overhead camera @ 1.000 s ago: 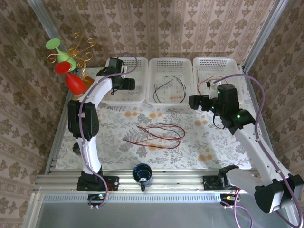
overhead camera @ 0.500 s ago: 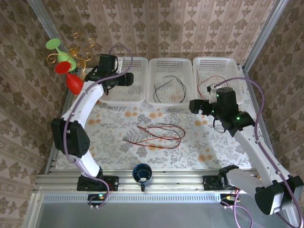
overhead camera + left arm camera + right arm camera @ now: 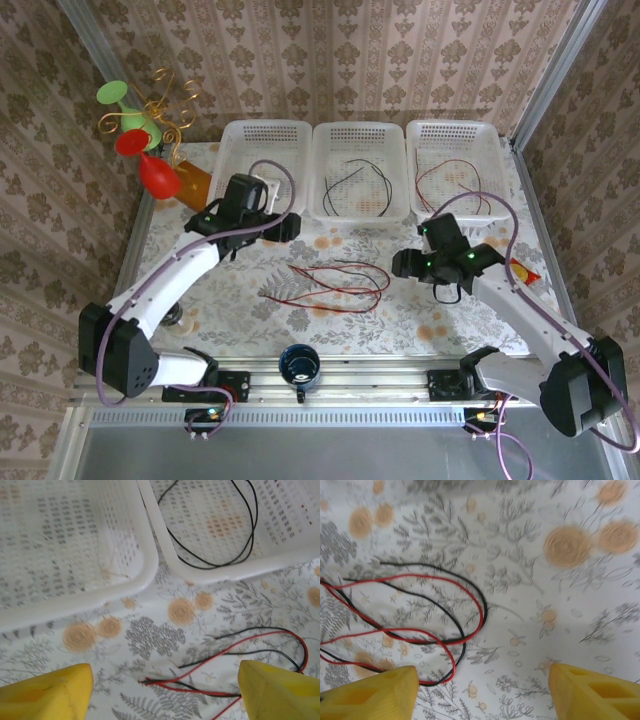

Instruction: Untangle the cables

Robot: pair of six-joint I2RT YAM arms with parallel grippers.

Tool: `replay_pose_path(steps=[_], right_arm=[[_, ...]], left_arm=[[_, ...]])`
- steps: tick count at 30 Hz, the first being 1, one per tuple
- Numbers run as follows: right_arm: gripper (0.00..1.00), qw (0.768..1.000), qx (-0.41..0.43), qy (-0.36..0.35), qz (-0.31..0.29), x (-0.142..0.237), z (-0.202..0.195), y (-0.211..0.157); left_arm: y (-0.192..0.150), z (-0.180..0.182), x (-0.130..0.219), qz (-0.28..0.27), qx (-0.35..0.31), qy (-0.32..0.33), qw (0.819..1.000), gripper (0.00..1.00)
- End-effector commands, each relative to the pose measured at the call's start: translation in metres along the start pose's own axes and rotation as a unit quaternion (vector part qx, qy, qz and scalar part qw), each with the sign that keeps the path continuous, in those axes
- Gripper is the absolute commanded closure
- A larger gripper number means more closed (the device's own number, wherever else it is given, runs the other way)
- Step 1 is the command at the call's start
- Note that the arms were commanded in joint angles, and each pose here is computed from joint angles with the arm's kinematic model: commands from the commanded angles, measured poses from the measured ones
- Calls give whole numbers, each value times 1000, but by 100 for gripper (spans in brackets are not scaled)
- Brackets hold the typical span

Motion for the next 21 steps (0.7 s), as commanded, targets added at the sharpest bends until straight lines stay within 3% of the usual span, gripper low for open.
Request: replay_pose_path(steps=[1,10,21], right_arm=[[35,999,-9,27,26,-15,14,-10],[51,995,32,34,92,-48,34,-31],[67,991,48,30,119,-79,40,-39]], left_arm=[[-5,1,4,-17,32,0,999,24],[-37,-1,-4,6,51,-2,999,25],[-43,-6,-9,16,50,-5,999,25]])
Point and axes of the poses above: each hand's point on the last joint's axis, 136 mm out from that joint toward the fingers, its own x axis back along the fingers, its own z axis along the line the jaws close on, y = z × x, the point moved 5 cm from there along x, back along the fingers, and after that the axes turned 7 degrees about x, right-handed, at the moved point
